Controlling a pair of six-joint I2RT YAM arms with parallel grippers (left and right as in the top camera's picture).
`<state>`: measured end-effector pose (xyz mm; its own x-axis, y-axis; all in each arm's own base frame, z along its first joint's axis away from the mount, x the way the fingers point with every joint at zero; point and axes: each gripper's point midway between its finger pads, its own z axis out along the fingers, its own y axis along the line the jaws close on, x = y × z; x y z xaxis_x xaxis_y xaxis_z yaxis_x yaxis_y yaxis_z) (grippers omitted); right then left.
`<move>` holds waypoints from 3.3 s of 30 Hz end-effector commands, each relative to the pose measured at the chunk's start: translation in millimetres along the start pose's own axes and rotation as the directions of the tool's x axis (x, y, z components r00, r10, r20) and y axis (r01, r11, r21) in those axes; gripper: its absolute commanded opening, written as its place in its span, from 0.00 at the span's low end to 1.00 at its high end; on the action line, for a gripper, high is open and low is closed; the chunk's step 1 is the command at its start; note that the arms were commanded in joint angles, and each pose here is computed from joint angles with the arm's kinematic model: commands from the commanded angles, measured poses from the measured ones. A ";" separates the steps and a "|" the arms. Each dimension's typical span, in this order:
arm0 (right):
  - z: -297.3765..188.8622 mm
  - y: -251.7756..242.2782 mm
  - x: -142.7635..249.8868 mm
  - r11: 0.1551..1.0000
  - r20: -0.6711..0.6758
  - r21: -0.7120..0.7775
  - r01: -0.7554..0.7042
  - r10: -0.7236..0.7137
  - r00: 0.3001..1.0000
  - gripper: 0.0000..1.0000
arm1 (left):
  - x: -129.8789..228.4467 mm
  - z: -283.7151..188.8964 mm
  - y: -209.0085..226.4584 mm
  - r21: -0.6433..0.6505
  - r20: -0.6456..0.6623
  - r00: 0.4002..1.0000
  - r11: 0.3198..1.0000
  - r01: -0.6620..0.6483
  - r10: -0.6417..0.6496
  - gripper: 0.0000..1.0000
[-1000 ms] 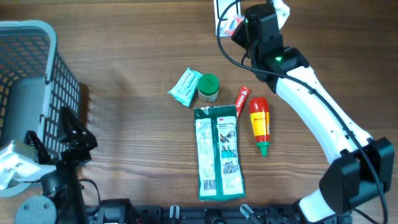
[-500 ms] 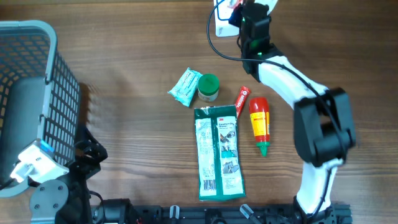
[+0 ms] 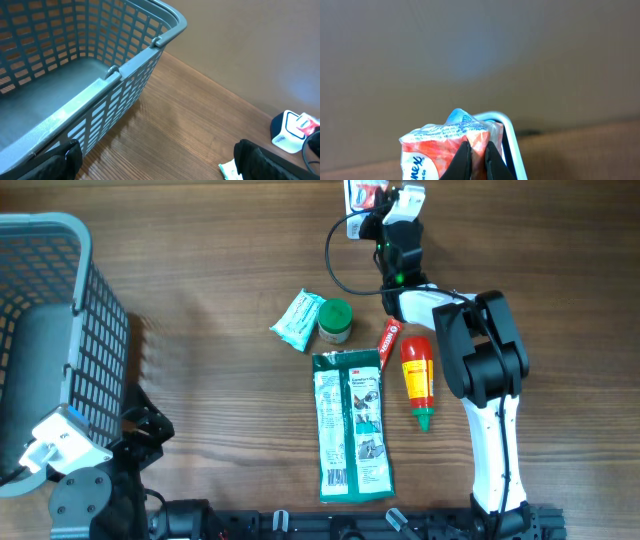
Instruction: Scan the item barcode
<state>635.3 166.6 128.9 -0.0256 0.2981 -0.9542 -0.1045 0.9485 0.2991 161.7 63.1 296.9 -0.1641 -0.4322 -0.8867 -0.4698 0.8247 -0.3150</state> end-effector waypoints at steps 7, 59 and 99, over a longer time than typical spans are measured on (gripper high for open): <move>16.5 2.6 -33.9 0.996 0.053 -0.012 0.084 -0.083 0.995 0.04 | -0.7 -1.4 0.3 0.002 0.006 1.000 1.000 0.002 -0.002 1.00; -319.6 -438.0 -183.8 0.451 -0.352 0.879 0.156 0.393 0.850 0.99 | -0.7 -1.4 0.3 0.002 0.006 1.000 1.000 0.002 -0.002 1.00; -430.0 24.3 119.7 0.992 -0.999 0.035 -0.123 0.034 -0.005 1.00 | -0.6 -1.4 0.3 0.002 0.005 1.000 1.000 0.002 -0.002 1.00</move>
<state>215.5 182.6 37.8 -0.9991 -0.0423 0.0001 -0.0387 0.9139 0.4042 161.4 63.1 296.1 -0.1671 -0.4324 -0.8861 -0.4709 0.8246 -0.3136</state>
